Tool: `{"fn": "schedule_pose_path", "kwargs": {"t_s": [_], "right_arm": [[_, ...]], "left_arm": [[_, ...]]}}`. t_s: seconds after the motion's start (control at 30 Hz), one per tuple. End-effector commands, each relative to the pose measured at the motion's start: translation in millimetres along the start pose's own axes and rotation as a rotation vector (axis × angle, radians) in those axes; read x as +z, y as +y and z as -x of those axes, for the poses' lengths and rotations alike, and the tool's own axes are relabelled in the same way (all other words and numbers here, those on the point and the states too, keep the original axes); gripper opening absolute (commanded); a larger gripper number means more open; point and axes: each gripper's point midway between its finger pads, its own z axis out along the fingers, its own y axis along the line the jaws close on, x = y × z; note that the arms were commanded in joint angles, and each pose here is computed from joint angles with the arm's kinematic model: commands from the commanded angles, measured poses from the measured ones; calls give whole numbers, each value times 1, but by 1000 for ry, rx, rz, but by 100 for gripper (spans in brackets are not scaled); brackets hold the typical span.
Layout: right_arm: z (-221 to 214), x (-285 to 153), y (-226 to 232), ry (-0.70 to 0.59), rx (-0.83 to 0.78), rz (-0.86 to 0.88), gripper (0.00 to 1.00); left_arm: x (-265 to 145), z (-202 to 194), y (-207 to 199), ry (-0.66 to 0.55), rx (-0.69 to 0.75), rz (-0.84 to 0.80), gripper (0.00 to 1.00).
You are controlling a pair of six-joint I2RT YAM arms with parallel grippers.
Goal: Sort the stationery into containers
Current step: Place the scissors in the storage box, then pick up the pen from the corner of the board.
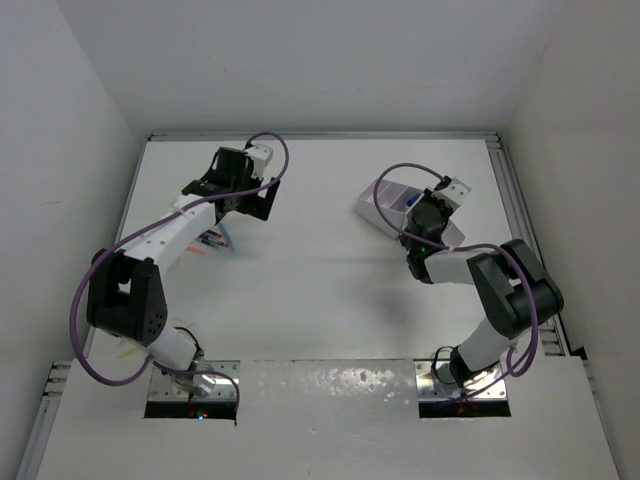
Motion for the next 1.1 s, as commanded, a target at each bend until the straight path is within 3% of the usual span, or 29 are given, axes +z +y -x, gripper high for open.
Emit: {"fn": "schedule_pose_path", "kwargs": {"t_s": [0.0, 0.1, 0.23, 0.33, 0.57, 0.7, 0.77, 0.83, 0.9, 0.93, 0.97, 1.0, 1.07], "right_arm": [[8, 2, 12, 2, 77, 52, 5], [4, 5, 14, 32, 84, 65, 12], [5, 6, 14, 55, 108, 83, 32], [14, 6, 16, 44, 97, 108, 52], [44, 0, 35, 66, 10, 231, 68], [80, -4, 39, 76, 6, 259, 70], [85, -11, 40, 126, -47, 304, 70], [97, -24, 71, 173, -90, 497, 58], [79, -44, 87, 284, -250, 683, 36], [91, -59, 110, 301, -255, 826, 17], [73, -72, 108, 395, -311, 864, 12], [80, -78, 116, 400, -308, 897, 9], [67, -94, 120, 466, -322, 959, 14]], "left_arm": [[-12, 34, 11, -112, -18, 27, 100], [-11, 32, 10, -110, -20, 25, 100], [-11, 31, 12, -116, -22, 32, 100], [-12, 34, 14, -124, -21, 37, 100], [-12, 38, 15, -133, -24, 37, 100], [-13, 36, 22, -125, -65, 50, 100], [-12, 32, 25, -116, -98, 56, 100], [-12, 27, 33, -98, -143, 65, 100], [-10, 19, 45, -73, -189, 73, 100], [-11, 12, 50, -50, -215, 78, 97], [-13, 9, 56, -39, -227, 88, 93], [-15, -1, 69, -12, -248, 108, 89], [-22, -10, 84, 2, -266, 153, 75]]}}
